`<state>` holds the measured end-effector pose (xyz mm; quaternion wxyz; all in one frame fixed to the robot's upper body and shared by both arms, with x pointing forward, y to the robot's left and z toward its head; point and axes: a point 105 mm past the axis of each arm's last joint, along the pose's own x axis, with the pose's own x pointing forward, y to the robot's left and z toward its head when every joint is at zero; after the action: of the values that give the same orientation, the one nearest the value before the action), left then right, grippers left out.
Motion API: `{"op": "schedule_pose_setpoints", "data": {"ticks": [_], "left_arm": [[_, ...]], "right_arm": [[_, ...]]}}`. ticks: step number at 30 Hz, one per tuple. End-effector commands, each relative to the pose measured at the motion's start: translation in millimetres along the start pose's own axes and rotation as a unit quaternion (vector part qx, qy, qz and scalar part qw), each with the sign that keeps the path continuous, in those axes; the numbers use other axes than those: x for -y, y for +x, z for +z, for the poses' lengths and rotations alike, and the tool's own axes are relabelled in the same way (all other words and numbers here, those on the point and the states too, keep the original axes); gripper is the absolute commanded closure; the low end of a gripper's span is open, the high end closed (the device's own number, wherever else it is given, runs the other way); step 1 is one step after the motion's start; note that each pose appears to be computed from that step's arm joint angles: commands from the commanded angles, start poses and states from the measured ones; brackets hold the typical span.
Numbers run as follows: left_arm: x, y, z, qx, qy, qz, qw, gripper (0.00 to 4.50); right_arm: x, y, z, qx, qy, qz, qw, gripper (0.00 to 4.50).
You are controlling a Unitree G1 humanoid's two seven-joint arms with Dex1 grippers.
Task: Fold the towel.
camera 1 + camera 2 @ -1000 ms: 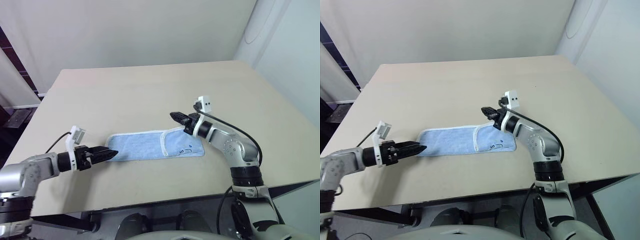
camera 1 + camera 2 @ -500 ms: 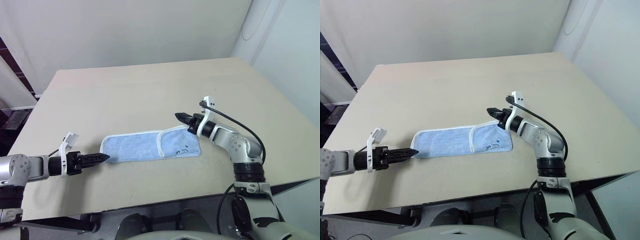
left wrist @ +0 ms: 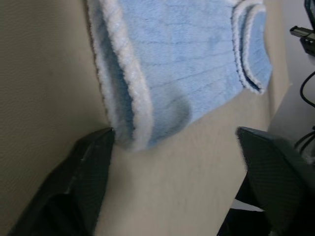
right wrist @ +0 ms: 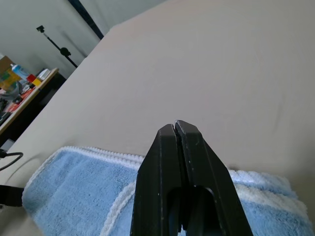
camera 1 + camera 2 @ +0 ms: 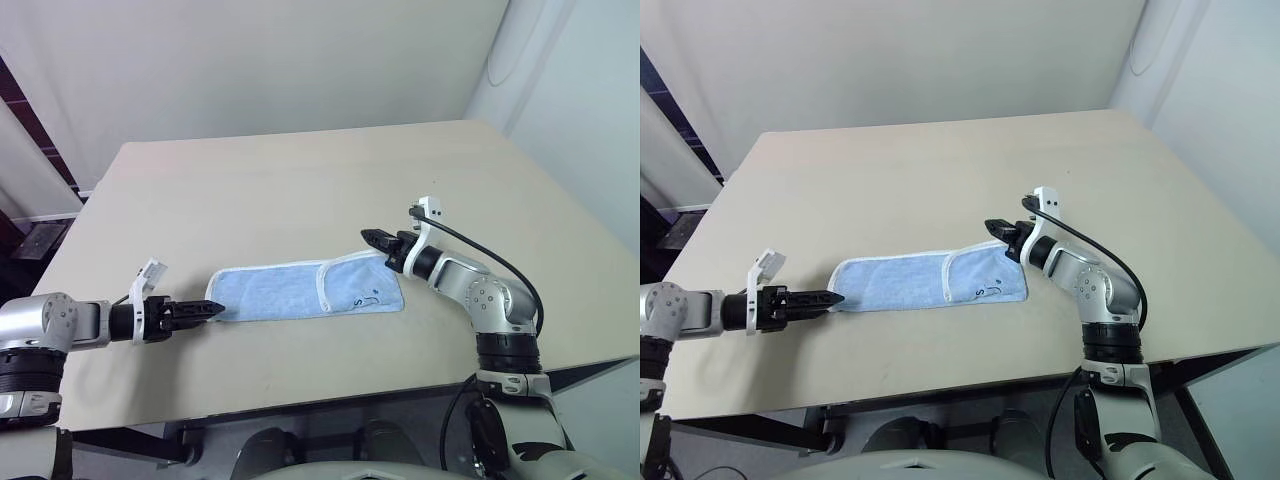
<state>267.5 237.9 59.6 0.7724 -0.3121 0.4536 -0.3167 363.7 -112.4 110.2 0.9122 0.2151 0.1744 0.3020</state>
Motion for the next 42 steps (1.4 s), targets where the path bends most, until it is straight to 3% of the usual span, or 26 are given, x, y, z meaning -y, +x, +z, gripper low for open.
{"op": "schedule_pose_setpoints", "data": {"ticks": [1, 8, 12, 19, 24, 30, 37, 42], "left_arm": [[0.8, 6.7, -2.8, -0.013, -0.005, -0.002, 1.000, 1.97], [8.6, 5.2, 0.7, -0.009, 0.004, 0.000, 1.000, 4.48], [18.2, 3.9, 1.4, -0.018, 0.039, -0.002, 0.999, 4.48], [29.6, -2.0, 3.7, -0.071, 0.198, 0.029, 0.977, 4.48], [46.0, 2.9, 29.1, -0.063, 0.279, 0.017, 0.958, 4.48], [77.0, 24.5, 49.2, -0.063, 0.338, -0.052, 0.938, 4.48], [109.1, 57.5, 55.9, -0.092, 0.396, -0.125, 0.905, 4.48], [132.7, 100.9, 46.7, -0.123, 0.420, -0.188, 0.879, 4.48]], "right_arm": [[-4.7, -3.9, 14.9, 0.024, -0.044, -0.007, 0.999, 4.50], [-2.6, -5.0, 15.0, 0.028, -0.068, -0.018, 0.997, 4.50], [-1.6, -8.3, 15.1, 0.029, -0.073, -0.017, 0.997, 4.50], [-10.8, -25.1, 19.5, 0.045, -0.061, 0.028, 0.997, 4.50], [-11.2, -41.8, 15.4, 0.035, -0.070, 0.040, 0.996, 4.50], [-0.7, -53.2, 19.1, 0.057, -0.062, 0.007, 0.996, 4.50], [7.3, -63.8, 25.8, 0.091, -0.064, -0.040, 0.993, 4.50], [19.7, -76.3, 24.9, 0.105, -0.060, -0.089, 0.989, 4.50]]}}
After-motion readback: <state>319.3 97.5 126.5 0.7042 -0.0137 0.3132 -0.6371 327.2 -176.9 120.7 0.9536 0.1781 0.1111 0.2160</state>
